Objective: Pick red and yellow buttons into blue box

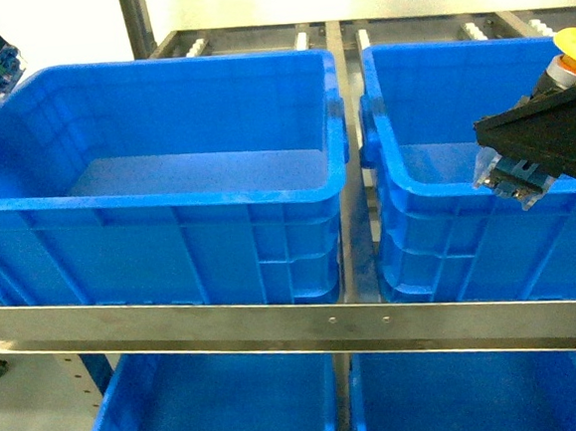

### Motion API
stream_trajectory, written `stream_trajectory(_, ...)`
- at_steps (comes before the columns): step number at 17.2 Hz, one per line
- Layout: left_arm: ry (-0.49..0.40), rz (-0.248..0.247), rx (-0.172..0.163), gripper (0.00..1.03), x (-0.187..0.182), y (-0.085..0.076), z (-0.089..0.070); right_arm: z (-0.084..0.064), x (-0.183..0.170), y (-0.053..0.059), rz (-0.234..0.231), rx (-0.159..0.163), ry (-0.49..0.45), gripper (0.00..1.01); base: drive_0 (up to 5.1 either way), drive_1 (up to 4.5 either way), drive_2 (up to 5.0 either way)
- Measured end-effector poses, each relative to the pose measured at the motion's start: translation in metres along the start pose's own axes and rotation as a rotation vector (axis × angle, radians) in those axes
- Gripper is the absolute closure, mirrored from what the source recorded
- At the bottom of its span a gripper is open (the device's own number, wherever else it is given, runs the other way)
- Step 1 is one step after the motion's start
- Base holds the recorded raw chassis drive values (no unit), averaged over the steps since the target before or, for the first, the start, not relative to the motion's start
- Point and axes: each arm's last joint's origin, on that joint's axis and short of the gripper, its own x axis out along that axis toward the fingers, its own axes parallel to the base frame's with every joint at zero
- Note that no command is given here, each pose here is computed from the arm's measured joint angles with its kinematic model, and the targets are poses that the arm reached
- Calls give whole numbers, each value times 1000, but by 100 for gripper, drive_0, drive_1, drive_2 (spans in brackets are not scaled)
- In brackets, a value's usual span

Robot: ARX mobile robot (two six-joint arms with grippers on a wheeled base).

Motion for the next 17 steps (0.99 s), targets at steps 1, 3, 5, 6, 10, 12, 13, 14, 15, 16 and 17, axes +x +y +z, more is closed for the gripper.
stream_trajectory(1,-7,2,1,80,0,0,1,0,0,0,0,-1,-2,61,435,-196,-196)
stream_trajectory(3,0,0,0,80,0,0,0,0,0,0,0,-1,-2,61,439,-193,-193)
stream_trajectory(5,-4,2,0,80,0,0,0,0,0,0,0,-1,-1,61,433,-194,-194)
stream_trajectory(6,-5,3,0,80,0,0,0,0,0,0,0,-2,-3,61,426,-197,-197)
stream_trajectory(10,-3,0,0,80,0,0,0,0,0,0,-1,-1,-2,61,425,-183,-183)
stream_trajectory(12,-3,1,0,80,0,0,0,0,0,0,0,-1,-2,61,415,-194,-194)
stream_trajectory(13,-1,0,0,80,0,0,0,0,0,0,0,-1,-2,61,398,-193,-193)
stream_trajectory(14,-5,3,0,80,0,0,1,0,0,0,0,-1,-2,61,335,-156,-156)
stream_trajectory(15,-4,2,0,80,0,0,0,0,0,0,0,-1,-1,61,335,-156,-156)
stream_trajectory(16,-4,-5,1,80,0,-1,1,0,0,0,-1,0,-2,61,281,-106,-106)
stream_trajectory(17,-6,-4,0,80,0,-1,1,0,0,0,-1,0,-1,61,275,-107,-107)
